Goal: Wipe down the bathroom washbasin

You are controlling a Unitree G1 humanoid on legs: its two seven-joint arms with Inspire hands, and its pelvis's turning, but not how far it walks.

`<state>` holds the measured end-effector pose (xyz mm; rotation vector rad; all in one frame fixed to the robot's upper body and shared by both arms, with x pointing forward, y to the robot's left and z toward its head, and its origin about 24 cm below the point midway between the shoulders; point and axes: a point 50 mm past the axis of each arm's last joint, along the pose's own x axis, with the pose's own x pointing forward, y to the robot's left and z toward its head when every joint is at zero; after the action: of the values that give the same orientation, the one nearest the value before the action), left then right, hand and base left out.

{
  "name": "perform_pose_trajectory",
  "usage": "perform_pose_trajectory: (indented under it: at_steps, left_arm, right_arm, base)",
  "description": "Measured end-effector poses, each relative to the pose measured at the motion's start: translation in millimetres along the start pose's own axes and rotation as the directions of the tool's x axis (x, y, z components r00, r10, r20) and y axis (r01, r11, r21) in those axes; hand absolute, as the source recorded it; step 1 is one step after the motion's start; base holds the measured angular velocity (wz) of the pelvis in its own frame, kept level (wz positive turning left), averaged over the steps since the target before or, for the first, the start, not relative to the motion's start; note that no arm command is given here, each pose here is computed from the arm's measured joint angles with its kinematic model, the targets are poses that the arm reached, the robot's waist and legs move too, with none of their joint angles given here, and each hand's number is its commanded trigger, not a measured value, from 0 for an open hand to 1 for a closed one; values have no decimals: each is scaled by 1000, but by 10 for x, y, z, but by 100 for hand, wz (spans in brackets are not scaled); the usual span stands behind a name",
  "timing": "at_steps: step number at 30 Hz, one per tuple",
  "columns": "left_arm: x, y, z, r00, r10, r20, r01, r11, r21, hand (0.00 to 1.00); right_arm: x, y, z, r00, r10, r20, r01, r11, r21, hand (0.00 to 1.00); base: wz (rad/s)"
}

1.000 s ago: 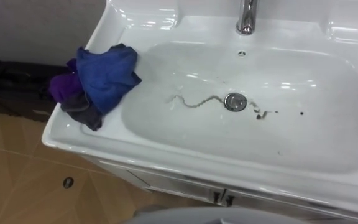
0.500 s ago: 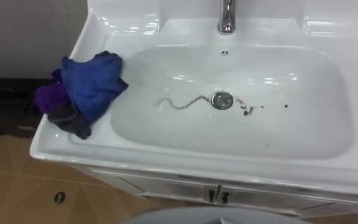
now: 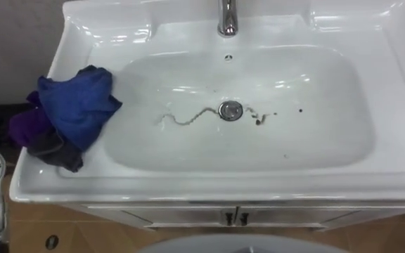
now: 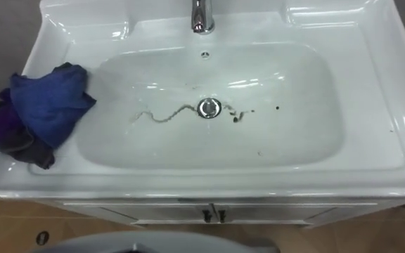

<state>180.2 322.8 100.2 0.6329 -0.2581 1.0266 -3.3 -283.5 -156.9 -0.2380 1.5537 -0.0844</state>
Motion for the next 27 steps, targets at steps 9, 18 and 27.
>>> perform_pose_trajectory:
  at_steps: [9,18,27]
  left_arm:
    - [-263,-333,46,974,-226,-9,226,973,-40,0]
    - [-562,-625,134,900,-436,13,436,897,-69,0]
    - [-620,-679,149,870,-493,15,492,867,-80,0]
  right_arm:
    - [12,66,17,1000,27,-13,-27,1000,5,0]
    - [20,107,108,999,41,3,-41,999,-28,0]
    - [20,124,102,998,70,-2,-70,997,-28,0]
  base:
    - [-7]
    - [-6]
    - [-2]
